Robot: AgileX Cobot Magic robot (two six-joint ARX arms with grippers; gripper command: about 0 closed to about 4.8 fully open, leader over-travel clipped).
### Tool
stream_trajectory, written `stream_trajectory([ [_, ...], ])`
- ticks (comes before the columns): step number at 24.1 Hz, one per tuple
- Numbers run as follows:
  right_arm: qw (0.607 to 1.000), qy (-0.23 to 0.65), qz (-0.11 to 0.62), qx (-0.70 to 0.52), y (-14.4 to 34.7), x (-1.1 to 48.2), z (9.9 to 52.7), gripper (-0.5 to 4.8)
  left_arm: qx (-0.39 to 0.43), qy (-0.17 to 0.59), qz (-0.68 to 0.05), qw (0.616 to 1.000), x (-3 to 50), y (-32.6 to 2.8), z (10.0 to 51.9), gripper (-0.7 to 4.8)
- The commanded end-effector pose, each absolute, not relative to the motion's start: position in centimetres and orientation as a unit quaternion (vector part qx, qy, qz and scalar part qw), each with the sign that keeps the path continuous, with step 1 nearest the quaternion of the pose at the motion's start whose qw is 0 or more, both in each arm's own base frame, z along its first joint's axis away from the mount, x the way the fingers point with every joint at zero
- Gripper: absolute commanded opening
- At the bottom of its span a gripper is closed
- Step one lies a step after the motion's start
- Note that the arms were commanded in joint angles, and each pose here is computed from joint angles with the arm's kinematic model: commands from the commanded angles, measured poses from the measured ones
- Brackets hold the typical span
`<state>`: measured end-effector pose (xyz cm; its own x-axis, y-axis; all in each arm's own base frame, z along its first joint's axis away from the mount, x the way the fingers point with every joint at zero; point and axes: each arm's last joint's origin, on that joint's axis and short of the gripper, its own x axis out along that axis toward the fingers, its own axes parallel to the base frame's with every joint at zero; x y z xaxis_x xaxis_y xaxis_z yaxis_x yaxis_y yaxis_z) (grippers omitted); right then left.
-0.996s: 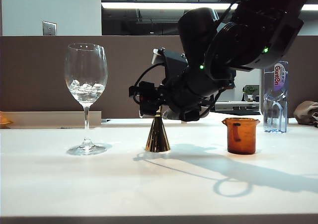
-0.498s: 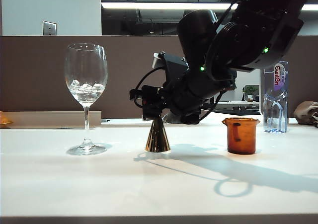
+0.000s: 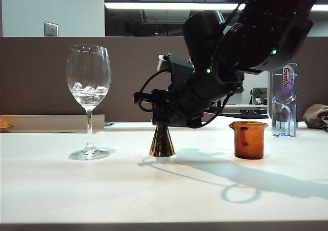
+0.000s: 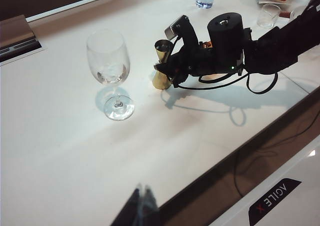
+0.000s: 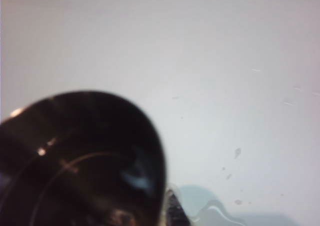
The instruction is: Pick up the small amber measuring cup and pour the water in it into the jigger, then pick up the jigger and pour the water in it into the wine glass.
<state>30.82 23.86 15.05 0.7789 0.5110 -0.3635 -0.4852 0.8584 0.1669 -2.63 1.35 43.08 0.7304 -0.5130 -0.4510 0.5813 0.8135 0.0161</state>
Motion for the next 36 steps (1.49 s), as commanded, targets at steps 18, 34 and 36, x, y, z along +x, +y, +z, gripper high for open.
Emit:
stream_trajectory([
  [18, 0.948, 0.191, 0.252, 0.028, 24.0, 30.8, 15.4, 0.0, 0.077, 0.219, -0.294, 0.927, -2.7, 1.4, 43.1, -0.02],
  [34, 0.95, 0.182, 0.251, -0.032, 23.9, 30.6, 15.8, -0.02, 0.076, 0.219, -0.294, 0.927, -2.7, 1.4, 43.1, -0.02],
  [36, 0.951, 0.175, 0.251, -0.031, 23.8, 30.6, 16.4, -0.02, 0.077, 0.219, -0.294, 0.927, -2.7, 1.4, 43.1, -0.02],
])
